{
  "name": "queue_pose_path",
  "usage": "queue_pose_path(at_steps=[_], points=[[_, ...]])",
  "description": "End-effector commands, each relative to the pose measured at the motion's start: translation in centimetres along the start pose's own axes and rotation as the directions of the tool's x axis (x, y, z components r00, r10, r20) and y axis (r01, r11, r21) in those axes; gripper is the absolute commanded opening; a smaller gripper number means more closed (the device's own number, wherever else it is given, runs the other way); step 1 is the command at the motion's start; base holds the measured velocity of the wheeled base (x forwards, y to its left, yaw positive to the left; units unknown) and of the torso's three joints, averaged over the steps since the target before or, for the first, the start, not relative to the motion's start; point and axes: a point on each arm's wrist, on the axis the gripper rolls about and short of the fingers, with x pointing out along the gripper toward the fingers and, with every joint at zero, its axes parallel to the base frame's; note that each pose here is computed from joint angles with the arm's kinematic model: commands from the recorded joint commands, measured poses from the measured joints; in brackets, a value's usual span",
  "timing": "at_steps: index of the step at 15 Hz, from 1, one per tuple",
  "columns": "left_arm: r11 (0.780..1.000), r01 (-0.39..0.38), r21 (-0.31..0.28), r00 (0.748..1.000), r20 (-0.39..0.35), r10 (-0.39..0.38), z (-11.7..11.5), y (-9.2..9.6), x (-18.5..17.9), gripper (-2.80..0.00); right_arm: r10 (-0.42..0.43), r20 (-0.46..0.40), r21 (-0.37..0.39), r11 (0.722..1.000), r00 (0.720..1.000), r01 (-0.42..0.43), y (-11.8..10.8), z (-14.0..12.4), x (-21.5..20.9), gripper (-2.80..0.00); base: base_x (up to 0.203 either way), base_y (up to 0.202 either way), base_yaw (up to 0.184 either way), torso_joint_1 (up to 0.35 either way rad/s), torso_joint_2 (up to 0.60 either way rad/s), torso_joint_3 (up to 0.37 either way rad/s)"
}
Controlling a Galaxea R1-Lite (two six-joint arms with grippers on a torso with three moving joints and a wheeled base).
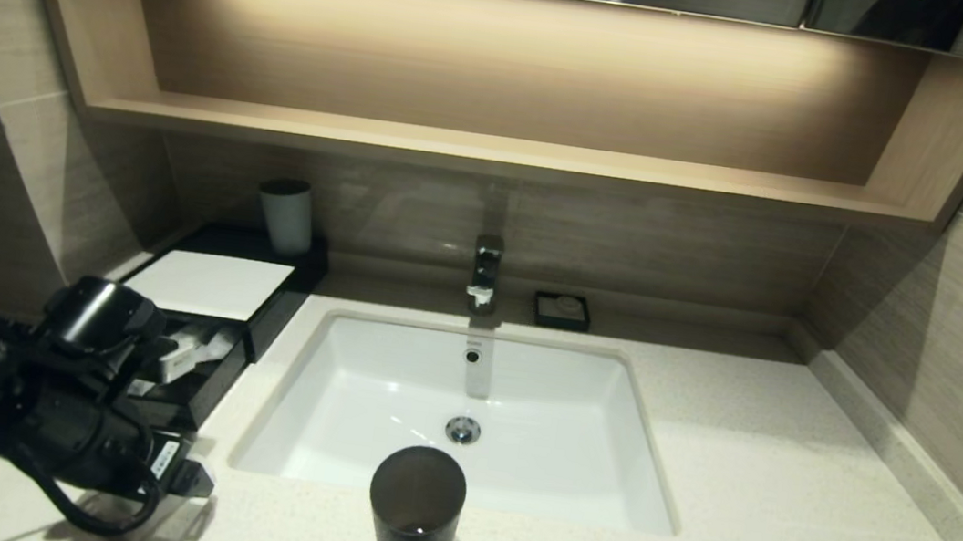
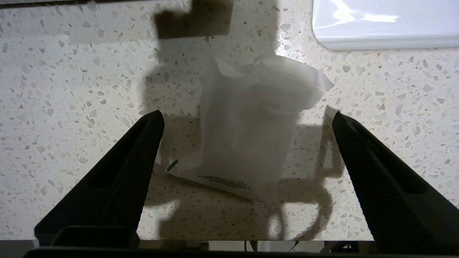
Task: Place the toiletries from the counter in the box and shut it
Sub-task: Pick up the bathroom toiletry
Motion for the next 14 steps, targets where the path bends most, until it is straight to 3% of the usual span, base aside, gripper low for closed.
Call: queue_pose_path(at_steps=[1,2,3,14], points=[[1.0,0.0,-0.001,1.0,-0.009,0.0,0.01,0.03,0.25,0.0,0.001,-0.002,0.0,1.0,1.0,-0.001,0.0,-0.04,0.01,-2.8,0.0,0.0,0.0,0.0,0.0,0.0],[1.0,-0.001,-0.003,1.0,-0.009,0.001,0.01,0.08,0.25,-0.86,0.0,-0.002,0.0,1.0,1.0,0.0,0.0,-0.04,0.01,-2.8,0.0,0.0,0.0,0.0,0.0,0.0],[1.0,0.0,-0.005,1.0,-0.01,0.0,0.01,0.11,0.29,-2.8,0.001,-0.002,0.0,1.0,1.0,-0.001,0.0,-0.04,0.01,-2.8,0.0,0.0,0.0,0.0,0.0,0.0],[1.0,0.0,-0.01,1.0,-0.014,0.0,-0.04,0.14,0.34,-2.8,0.0,-0.002,0.0,1.0,1.0,0.0,0.0,-0.04,0.01,-2.8,0.0,0.0,0.0,0.0,0.0,0.0]])
